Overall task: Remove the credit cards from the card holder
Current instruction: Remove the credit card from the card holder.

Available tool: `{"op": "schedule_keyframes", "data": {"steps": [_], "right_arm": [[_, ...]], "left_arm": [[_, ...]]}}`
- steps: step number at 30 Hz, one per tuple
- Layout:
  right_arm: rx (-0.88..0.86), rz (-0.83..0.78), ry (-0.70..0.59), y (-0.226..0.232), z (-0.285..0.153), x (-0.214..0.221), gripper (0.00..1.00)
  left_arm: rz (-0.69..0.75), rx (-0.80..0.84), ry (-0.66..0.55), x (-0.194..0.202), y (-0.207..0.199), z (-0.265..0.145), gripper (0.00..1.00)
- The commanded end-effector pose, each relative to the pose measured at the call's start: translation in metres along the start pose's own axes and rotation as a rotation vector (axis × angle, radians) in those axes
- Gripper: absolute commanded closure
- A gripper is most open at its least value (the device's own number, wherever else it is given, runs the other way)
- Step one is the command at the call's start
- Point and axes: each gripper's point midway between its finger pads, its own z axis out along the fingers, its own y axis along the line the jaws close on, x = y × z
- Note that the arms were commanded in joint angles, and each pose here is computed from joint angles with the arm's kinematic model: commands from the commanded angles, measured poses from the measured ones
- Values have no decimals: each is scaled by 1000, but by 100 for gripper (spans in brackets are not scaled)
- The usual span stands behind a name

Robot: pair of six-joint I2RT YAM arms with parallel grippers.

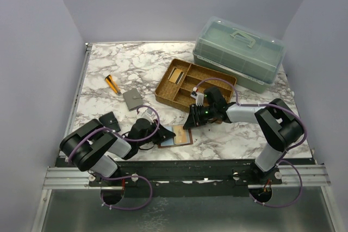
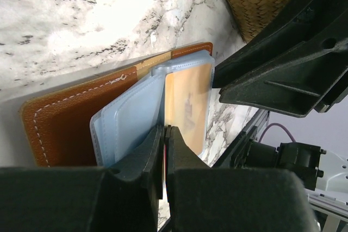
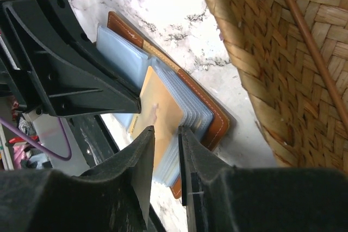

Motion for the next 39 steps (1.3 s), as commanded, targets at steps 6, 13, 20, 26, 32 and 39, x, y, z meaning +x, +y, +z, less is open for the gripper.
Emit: {"op": "schedule_keyframes", "data": {"steps": [6, 13, 20, 26, 32, 39], "right_arm": [[-145, -9, 52, 29, -3, 12, 71], [14, -9, 34, -2, 5, 7, 70], [45, -94, -35, 2, -4, -10, 67], [70, -87, -1, -7, 0, -5, 68], [86, -55, 50, -18, 7, 6, 76], [140, -47, 67, -32, 10, 10, 84]], "left_arm": [[20, 1, 35, 7, 1, 3, 95], [17, 18, 33, 8, -1, 1, 92], [4, -5, 31, 10, 7, -1, 91], [7, 12, 26, 8, 1, -1, 87], [9, 47, 20, 6, -8, -3, 74], [1, 60, 35, 7, -13, -2, 66]]}}
